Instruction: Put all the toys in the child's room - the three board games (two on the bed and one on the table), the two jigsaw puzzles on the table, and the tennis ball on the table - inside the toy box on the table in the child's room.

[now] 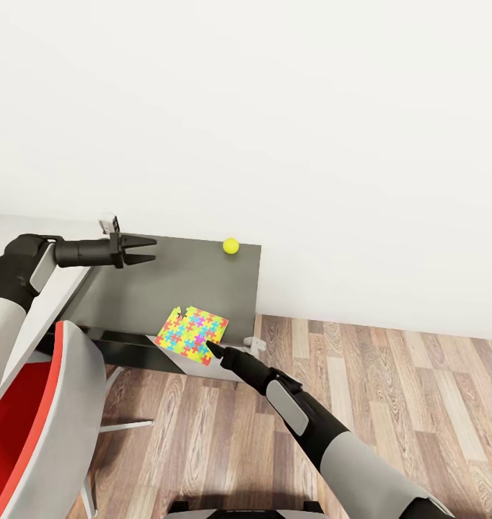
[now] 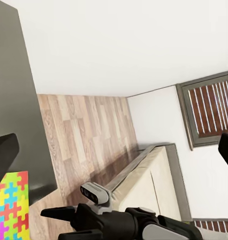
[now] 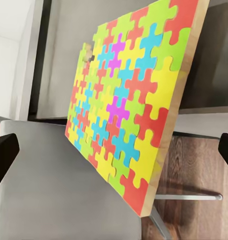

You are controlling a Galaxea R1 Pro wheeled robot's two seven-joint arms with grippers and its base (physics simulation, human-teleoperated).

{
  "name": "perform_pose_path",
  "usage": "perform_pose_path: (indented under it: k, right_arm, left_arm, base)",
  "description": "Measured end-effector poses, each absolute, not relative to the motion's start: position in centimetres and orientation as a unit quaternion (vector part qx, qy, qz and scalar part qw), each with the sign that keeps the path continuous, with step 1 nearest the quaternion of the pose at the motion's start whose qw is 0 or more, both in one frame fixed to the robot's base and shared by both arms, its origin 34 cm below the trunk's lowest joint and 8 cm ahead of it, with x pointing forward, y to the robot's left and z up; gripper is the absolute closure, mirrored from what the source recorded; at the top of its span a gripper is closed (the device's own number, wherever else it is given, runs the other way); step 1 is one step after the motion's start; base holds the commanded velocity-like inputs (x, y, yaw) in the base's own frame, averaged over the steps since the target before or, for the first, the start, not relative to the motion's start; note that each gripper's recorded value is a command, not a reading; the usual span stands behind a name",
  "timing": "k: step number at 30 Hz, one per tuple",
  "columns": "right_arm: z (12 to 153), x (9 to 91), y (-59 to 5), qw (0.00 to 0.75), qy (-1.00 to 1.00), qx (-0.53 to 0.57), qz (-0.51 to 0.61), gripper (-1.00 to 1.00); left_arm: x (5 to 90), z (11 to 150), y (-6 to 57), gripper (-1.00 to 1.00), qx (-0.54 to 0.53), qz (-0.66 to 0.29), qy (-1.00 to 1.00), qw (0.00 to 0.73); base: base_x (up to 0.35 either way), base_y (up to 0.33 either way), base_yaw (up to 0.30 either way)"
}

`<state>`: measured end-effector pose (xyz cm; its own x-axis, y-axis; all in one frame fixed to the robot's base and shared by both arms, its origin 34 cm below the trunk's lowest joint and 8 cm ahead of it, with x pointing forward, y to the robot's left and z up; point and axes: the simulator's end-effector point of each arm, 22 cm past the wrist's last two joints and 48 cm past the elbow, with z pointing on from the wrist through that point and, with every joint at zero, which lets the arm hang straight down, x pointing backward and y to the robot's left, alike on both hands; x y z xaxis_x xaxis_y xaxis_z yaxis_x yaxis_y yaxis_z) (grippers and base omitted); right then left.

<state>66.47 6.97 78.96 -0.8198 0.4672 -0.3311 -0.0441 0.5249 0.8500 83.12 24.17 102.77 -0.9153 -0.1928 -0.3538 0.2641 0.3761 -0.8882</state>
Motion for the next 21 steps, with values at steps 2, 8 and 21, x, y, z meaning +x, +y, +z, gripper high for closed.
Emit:
perform_pose_path:
  k: [2,8,21]
  right_arm:
    - [79.0,66.5,7.0,0.272,0.830,0.128,0.470,-1.00]
    - [78.9,66.5,6.9,0.271,0.830,0.128,0.470,-1.00]
    - [77.4,65.5,6.5,0.257,0.839,0.133,0.460,-1.00]
  left_arm:
    - [83.1,102.8,24.2,-1.00,0.022,-0.559,0.803,0.205]
    - [83.1,102.8,24.1,-1.00,0.023,-0.559,0.804,0.204]
    - [83.1,102.8,24.1,-1.00,0.023,-0.560,0.803,0.204]
  base:
    - [0.000,0.000,0.000]
    - [0.000,0.018,0.000]
    - [0.000,0.015,0.000]
